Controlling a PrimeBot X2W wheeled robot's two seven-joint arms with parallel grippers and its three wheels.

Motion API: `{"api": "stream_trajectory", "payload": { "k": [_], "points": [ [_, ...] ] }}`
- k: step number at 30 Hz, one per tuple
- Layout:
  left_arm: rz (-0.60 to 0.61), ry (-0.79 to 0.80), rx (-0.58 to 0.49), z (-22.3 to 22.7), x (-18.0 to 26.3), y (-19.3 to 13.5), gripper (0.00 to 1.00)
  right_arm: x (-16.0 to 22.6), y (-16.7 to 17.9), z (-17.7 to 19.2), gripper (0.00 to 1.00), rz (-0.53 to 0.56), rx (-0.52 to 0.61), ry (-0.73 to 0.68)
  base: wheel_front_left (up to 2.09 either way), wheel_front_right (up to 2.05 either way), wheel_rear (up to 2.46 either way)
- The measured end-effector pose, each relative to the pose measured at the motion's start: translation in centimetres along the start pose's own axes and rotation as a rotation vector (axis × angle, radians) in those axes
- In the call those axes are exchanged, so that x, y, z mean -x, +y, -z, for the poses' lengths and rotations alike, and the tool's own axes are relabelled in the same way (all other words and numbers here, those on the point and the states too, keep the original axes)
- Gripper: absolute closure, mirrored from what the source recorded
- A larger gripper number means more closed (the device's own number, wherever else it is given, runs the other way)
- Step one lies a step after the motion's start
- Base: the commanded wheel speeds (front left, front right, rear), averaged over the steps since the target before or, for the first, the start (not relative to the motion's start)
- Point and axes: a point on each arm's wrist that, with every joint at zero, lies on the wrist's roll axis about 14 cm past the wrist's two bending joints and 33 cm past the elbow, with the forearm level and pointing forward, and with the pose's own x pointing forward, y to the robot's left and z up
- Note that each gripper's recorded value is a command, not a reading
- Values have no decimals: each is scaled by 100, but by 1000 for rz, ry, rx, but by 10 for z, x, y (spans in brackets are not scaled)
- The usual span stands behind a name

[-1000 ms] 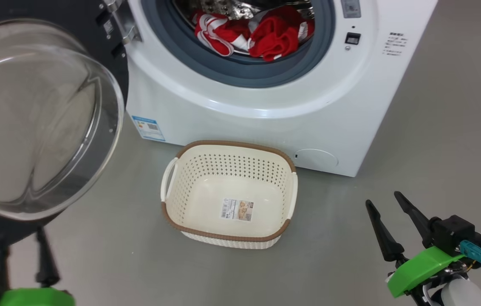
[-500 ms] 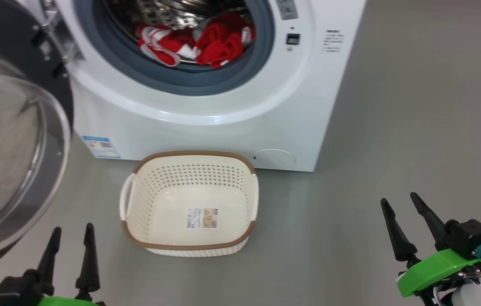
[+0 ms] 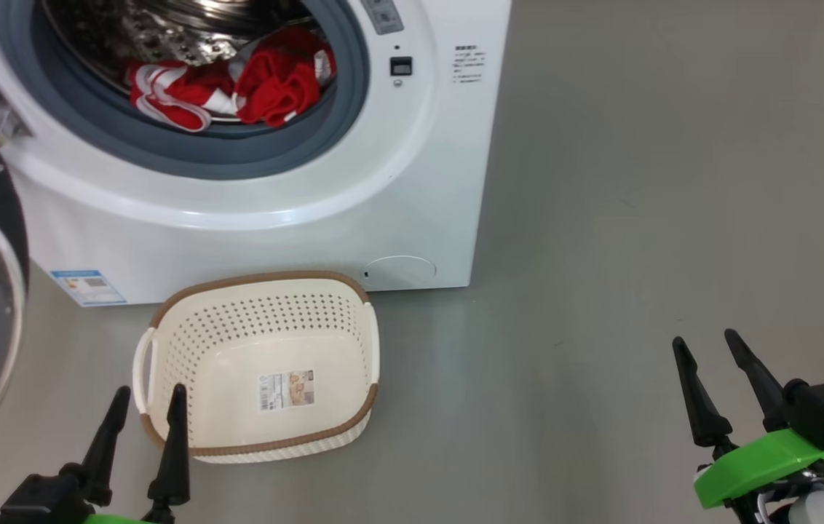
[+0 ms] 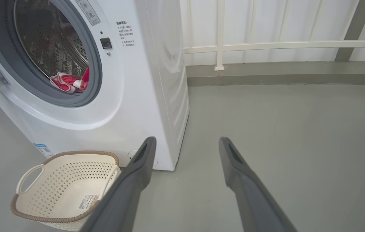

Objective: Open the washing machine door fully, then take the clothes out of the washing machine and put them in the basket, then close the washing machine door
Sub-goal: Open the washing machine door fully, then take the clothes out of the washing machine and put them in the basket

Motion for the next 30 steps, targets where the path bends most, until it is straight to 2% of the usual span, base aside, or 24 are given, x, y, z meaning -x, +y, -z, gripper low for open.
{"api": "stream_trajectory", "payload": {
  "k": [8, 24, 30],
  "points": [
    [39, -3, 15, 0, -4, -13, 0, 13, -11, 1, 0, 39, 3, 6, 0, 0, 0],
    [16, -12, 15, -4, 0, -5, 0, 6, -3, 5, 0, 15, -4, 12, 1, -1, 0],
    [9, 0, 10, 0, -1, -1, 0, 4, -1, 10, 0, 11, -5, 27, 71, -71, 0]
  ]
}}
